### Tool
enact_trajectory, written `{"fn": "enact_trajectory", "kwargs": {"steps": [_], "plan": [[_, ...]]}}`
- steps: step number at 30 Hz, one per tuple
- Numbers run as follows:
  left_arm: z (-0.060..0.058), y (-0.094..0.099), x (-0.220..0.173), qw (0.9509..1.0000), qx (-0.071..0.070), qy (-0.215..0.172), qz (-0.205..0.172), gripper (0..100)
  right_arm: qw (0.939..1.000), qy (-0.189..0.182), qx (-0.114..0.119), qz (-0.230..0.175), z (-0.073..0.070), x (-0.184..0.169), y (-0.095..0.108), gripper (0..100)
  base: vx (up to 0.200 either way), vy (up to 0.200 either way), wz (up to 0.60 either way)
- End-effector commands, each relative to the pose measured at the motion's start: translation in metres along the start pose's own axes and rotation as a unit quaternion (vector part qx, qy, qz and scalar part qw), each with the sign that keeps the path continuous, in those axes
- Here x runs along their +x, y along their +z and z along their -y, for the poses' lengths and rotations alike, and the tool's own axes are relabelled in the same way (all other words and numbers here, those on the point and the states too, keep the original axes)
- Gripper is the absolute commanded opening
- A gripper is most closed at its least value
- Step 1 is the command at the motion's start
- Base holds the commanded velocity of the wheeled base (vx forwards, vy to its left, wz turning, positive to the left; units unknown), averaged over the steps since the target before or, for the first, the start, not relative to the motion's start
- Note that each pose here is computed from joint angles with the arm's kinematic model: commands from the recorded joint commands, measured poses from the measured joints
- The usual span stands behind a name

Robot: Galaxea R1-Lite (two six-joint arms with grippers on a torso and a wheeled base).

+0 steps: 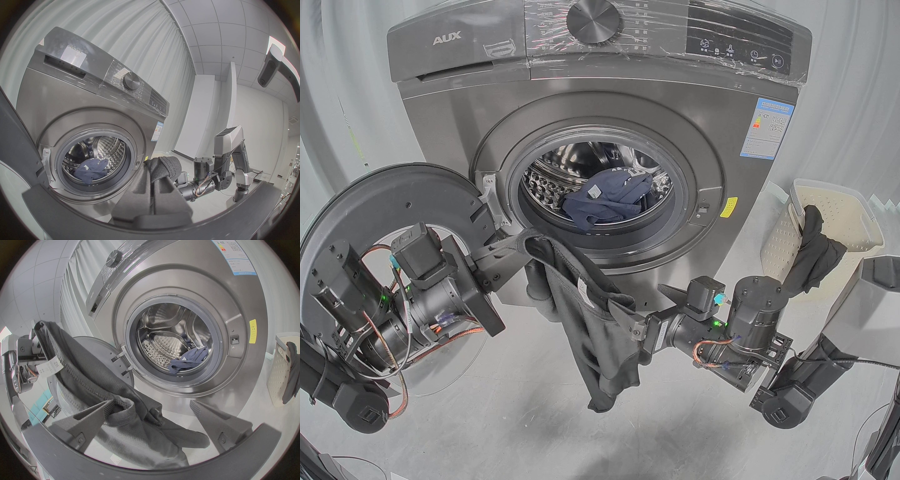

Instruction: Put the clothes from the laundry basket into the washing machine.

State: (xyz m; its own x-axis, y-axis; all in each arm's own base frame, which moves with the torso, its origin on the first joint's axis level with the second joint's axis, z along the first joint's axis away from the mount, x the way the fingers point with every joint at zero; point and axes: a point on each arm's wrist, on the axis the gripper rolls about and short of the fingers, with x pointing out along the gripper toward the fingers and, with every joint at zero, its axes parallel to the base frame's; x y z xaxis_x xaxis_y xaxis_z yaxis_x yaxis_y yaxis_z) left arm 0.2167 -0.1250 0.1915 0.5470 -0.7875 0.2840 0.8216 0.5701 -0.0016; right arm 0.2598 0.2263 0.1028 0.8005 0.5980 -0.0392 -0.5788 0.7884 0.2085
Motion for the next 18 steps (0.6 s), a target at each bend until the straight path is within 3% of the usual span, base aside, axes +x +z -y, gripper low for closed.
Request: {"fn": "enact_trajectory", "kwargs": {"steps": [1,10,18], "plan": [[0.0,-0.001,0.0,1.0,-0.001,0.0,-0.001,0,1.0,0.002,-0.001,-0.005,-0.001,-0.001,-0.003,100,0.0,0.0,0.0],[-0.001,-0.003,0.001,1.0,-0.003,0.001,-0.005,0,0.9993,0.028,-0.002,-0.024,-0.009,-0.007,-0.015,100,0.0,0.0,0.0],[-0.001,-0.003,0.0,1.0,-0.003,0.002,-0.005,0,0.9967,0.065,0.001,-0.05,-0.009,-0.014,-0.03,100,0.0,0.0,0.0]]}}
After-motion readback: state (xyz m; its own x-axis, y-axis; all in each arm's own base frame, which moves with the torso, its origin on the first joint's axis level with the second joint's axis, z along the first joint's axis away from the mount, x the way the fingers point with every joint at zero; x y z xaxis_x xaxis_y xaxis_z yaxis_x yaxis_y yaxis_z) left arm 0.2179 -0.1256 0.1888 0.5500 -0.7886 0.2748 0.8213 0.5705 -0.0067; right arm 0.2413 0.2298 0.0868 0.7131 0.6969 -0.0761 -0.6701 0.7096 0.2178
